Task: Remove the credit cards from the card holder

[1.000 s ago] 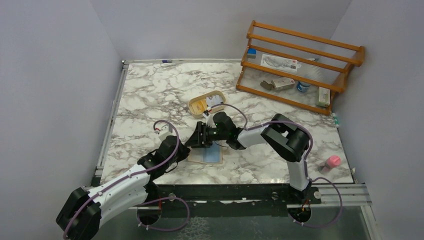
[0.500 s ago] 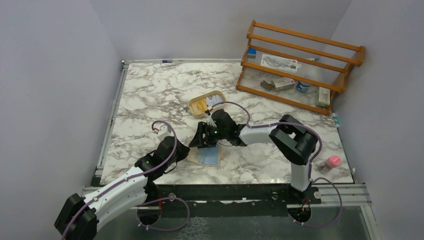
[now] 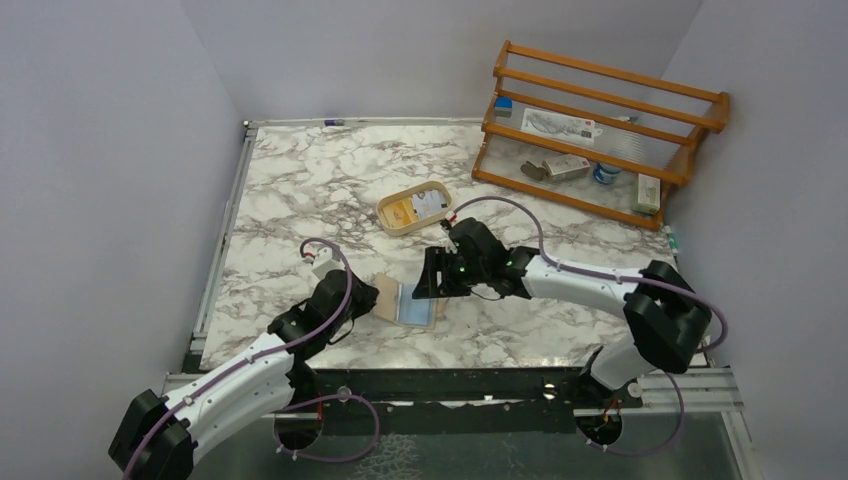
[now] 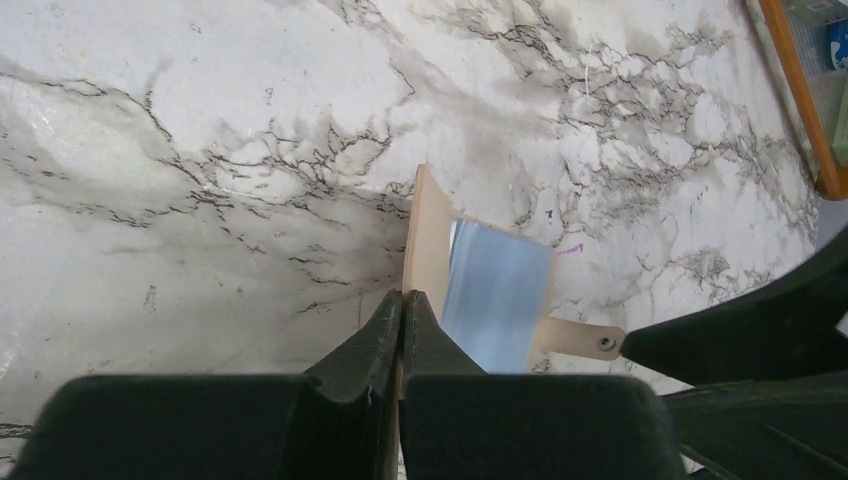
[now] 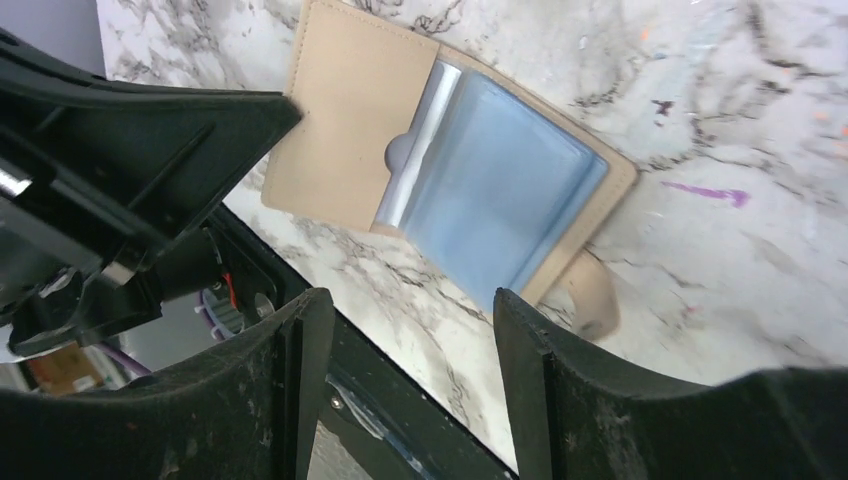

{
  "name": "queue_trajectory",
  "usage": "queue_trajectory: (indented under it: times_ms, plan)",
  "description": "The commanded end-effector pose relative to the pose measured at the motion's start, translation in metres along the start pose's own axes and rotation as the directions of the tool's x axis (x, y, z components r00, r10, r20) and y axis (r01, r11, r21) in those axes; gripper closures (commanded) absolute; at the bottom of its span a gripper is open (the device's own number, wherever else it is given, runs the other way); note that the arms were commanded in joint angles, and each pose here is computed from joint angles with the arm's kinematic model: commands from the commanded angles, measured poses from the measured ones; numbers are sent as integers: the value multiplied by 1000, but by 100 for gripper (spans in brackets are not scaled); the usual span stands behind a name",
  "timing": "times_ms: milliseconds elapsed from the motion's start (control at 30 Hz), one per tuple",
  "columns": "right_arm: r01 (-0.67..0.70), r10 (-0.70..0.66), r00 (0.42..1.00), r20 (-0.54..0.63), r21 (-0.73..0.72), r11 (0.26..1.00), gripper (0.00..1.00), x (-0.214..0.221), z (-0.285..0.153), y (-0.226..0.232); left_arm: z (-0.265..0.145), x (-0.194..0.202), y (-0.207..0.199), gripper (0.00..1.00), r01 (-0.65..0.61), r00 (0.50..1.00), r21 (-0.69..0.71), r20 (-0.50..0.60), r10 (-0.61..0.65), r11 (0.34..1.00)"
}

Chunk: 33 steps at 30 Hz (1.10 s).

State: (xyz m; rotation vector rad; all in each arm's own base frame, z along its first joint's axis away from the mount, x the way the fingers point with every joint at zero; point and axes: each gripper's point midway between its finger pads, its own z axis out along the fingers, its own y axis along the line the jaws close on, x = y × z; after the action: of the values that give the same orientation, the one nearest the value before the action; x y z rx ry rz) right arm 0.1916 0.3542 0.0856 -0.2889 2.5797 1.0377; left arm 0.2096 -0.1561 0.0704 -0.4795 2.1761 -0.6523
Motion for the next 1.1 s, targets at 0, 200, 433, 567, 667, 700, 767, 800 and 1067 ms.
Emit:
queue_trajectory:
  times_ms: [0, 200, 433, 567, 667, 700, 767, 800, 1067]
  plan:
    - [51, -57, 997, 50, 116, 992, 35, -8, -28, -12, 4, -9, -2, 100, -6, 999, 0, 47, 6, 1000]
    - [73, -61, 993, 97, -120, 990, 34, -17, -17, 28, 12, 2, 11, 100, 11, 999, -18, 43, -10, 1000]
    - [23, -19, 1000, 17, -333, 942, 34, 3, 18, 44, 21, 18, 37, 100, 24, 999, -57, 41, -21, 998]
    - [3, -8, 1000, -11, -377, 926, 34, 12, 28, 42, 24, 25, 46, 100, 22, 999, -74, 32, -20, 997]
    - [-9, -1, 1000, -26, -397, 918, 34, 17, 33, 41, 25, 32, 53, 100, 28, 999, -82, 19, -27, 996]
    - [-11, 0, 1000, -27, -407, 913, 34, 16, 35, 42, 26, 34, 54, 100, 31, 999, -82, 14, -30, 996]
    - [-20, 8, 999, -31, -416, 909, 34, 16, 38, 43, 27, 38, 58, 100, 35, 999, -88, 7, -35, 995]
    - [-23, 10, 999, -34, -417, 909, 34, 15, 40, 43, 27, 40, 60, 100, 36, 999, -91, 2, -36, 995]
    - [-46, 31, 999, -41, -414, 909, 35, 15, 52, 39, 28, 49, 69, 100, 45, 999, -102, -17, -47, 994]
